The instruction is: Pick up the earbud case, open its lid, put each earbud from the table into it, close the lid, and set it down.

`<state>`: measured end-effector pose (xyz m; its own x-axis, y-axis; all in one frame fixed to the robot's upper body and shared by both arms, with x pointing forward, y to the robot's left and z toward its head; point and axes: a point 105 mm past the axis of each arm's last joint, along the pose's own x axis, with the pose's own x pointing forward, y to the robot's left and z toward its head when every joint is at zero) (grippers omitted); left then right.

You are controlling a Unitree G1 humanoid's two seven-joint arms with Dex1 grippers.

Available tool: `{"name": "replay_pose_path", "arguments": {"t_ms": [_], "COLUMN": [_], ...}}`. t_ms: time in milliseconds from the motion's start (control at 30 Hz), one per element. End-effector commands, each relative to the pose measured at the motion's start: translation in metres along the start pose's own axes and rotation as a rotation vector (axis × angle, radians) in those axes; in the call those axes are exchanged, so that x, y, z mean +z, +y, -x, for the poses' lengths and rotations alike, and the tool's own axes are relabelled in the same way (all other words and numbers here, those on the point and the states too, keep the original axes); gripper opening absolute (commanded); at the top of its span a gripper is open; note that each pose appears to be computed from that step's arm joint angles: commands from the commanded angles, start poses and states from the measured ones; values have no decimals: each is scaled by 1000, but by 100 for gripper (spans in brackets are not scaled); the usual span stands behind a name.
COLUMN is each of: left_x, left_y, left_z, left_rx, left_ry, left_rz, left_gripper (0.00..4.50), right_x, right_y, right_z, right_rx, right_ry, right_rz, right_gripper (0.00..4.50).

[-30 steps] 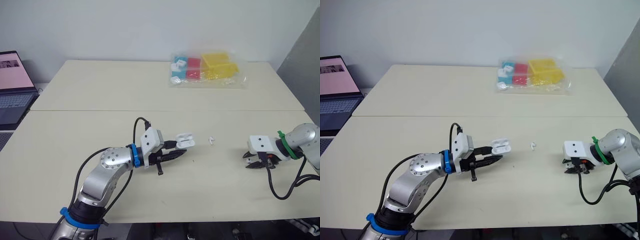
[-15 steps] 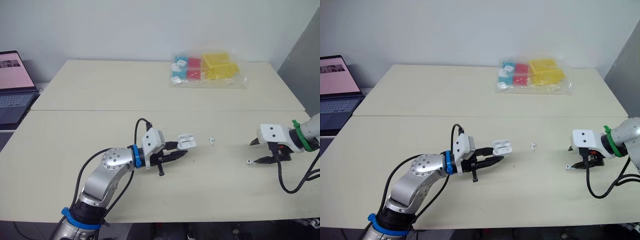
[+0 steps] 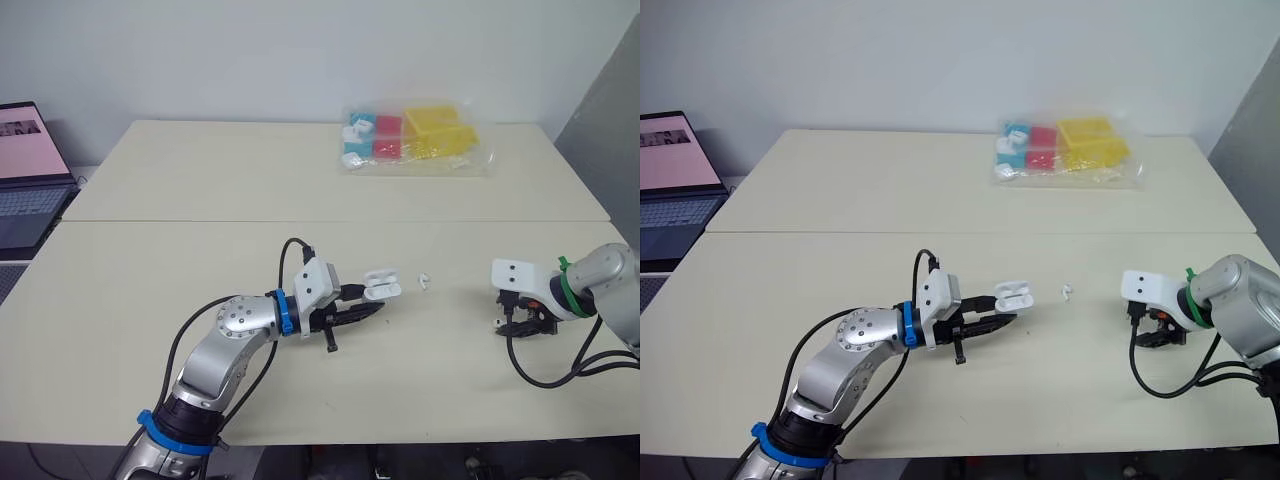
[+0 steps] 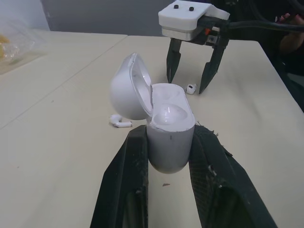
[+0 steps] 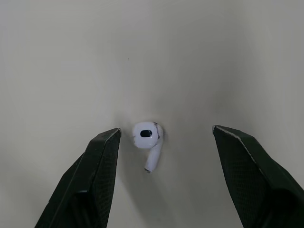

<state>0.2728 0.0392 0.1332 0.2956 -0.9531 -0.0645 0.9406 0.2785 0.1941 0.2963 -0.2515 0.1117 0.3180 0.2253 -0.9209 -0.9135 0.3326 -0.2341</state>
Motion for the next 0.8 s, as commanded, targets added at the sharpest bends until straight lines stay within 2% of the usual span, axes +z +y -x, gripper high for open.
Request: {"name": "replay_pose_path", "arguments": {"t_ms": [33,367,467,633,800], "left_x": [7,5,4,3,3], "left_y": [-3,-4,-3,-2,-1], "left_z": [-4,-4,-4,-4,-3], "left_rx": [4,11,12,12,11], "left_ry": [-35,-30,-26,-21,-20], "left_rz": [-24,-23,-23,-25,-28], "left_gripper": [80,80,80,80,80], "right_x": [1,3,3,5,10], "right_y": [-6,-1,1,4,0], "right_z": [4,-2,-3,-4,2], "right_rx": [-18,26,34,40,15], "right_ry": [13,5,6,0,-20], "right_rz": [11,-2,-5,-11,17], "right_gripper": [320,320,231,47,43]}}
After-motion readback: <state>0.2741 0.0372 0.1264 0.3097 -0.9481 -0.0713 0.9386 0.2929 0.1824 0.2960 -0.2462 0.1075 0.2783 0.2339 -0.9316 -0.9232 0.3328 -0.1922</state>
